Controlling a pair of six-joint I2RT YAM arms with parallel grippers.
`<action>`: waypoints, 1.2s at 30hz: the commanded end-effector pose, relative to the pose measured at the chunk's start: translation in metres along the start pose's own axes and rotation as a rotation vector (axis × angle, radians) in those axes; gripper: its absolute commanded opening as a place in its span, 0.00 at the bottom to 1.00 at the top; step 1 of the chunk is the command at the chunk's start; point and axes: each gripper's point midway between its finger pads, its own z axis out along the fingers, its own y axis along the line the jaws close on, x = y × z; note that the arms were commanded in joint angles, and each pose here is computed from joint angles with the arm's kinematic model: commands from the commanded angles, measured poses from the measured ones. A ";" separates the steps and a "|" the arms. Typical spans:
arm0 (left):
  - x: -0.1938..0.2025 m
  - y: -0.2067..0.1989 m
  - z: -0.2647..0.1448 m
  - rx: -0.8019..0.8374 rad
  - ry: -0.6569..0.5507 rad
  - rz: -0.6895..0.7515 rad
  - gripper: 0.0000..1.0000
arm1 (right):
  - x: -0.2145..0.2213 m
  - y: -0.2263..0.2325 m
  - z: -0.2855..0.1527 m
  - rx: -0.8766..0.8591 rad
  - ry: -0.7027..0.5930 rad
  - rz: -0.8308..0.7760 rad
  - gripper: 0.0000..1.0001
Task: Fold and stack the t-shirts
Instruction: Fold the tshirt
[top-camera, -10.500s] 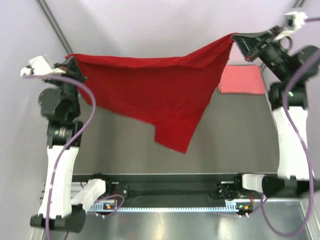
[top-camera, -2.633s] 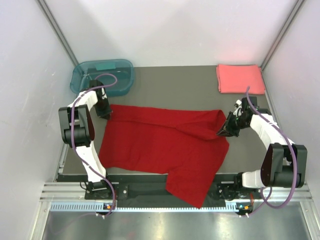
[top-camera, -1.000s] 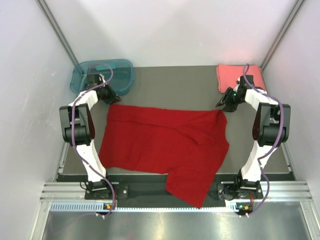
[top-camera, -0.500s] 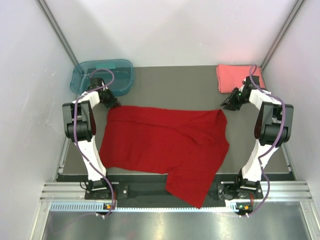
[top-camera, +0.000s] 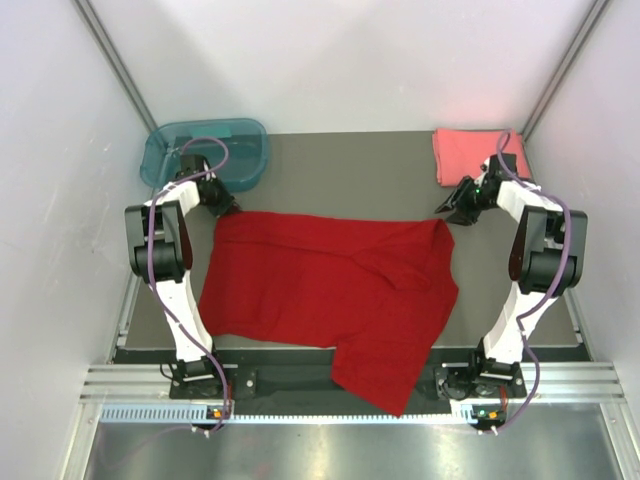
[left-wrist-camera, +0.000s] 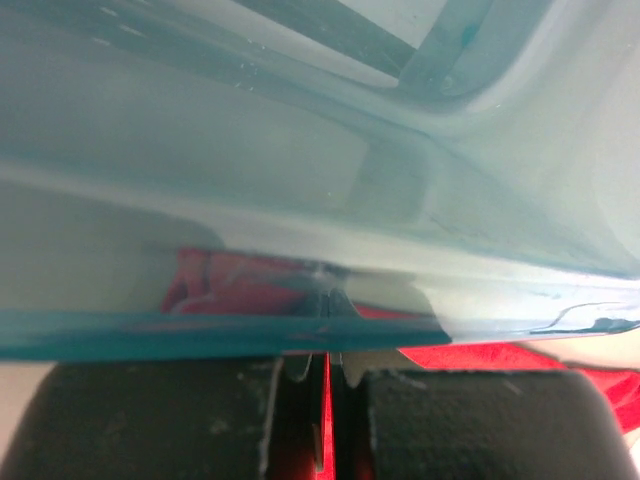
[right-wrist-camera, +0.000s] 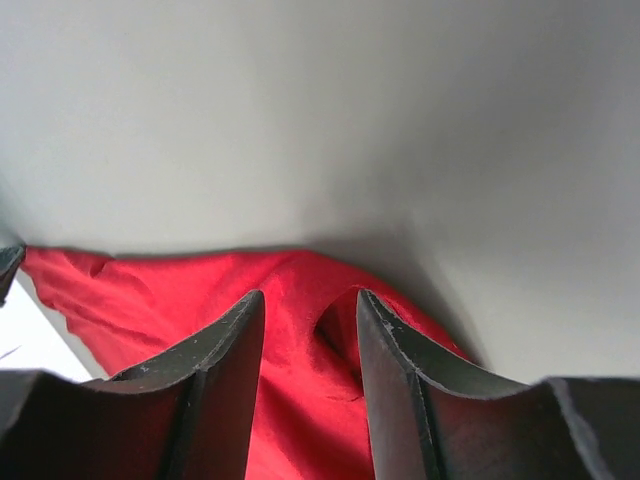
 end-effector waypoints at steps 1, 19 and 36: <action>0.000 0.014 0.007 -0.063 0.020 -0.010 0.00 | 0.006 0.012 -0.003 -0.055 -0.004 -0.005 0.42; 0.014 0.035 0.021 -0.139 0.117 -0.005 0.00 | -0.016 -0.014 0.016 0.024 -0.026 0.016 0.09; 0.007 0.038 0.014 -0.157 0.113 0.014 0.00 | -0.022 -0.043 0.016 0.141 -0.042 -0.012 0.09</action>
